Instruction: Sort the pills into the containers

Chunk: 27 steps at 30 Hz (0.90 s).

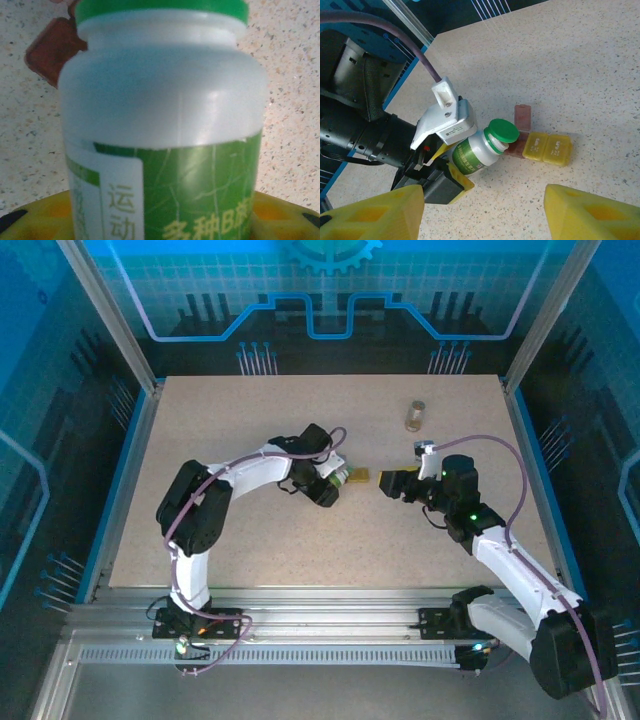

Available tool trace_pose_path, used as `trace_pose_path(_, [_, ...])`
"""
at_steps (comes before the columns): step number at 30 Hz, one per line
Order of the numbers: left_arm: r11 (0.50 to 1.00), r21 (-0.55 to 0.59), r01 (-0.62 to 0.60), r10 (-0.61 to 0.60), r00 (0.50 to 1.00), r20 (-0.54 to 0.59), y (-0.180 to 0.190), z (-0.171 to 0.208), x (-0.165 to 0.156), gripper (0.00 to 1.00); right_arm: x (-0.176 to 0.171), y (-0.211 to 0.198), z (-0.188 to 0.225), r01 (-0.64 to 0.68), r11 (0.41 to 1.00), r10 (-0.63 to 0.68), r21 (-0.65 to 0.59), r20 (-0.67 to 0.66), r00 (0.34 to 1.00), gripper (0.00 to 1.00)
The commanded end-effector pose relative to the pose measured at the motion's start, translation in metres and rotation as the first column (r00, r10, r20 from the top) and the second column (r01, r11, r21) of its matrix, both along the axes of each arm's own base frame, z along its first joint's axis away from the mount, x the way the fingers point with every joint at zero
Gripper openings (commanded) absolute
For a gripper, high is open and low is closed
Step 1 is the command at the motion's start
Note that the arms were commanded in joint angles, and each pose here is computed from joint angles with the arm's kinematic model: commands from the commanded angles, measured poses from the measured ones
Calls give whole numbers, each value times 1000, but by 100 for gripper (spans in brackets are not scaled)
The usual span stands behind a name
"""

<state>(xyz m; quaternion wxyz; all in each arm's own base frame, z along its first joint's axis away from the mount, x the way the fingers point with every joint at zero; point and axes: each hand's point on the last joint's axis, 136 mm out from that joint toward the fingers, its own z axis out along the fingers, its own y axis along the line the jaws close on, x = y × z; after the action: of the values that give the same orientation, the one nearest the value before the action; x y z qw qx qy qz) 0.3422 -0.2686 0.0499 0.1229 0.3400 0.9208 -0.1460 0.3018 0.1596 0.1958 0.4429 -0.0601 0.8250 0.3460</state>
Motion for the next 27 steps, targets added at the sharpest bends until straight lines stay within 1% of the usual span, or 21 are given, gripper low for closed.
trace_pose_path(1, [994,104,37,-31,998,-59,17,-3,-7,0,-1,2,4,-12,1000,12,12,21,1000,66])
trace_pose_path(7, [981,176,78,-69,996,-56,24,7,0,0,-2,4,5,-17,1000,17,-2,26,1000,66])
trace_pose_path(14, [972,208,106,-92,993,-76,23,13,7,0,-4,7,7,-25,1000,25,-14,35,999,67])
trace_pose_path(18, [953,268,144,-125,988,-85,26,14,11,0,-5,8,6,-27,999,28,-21,37,999,67])
trace_pose_path(27, [906,355,230,-203,973,-113,21,11,17,0,-7,11,9,-37,999,38,-29,45,998,67])
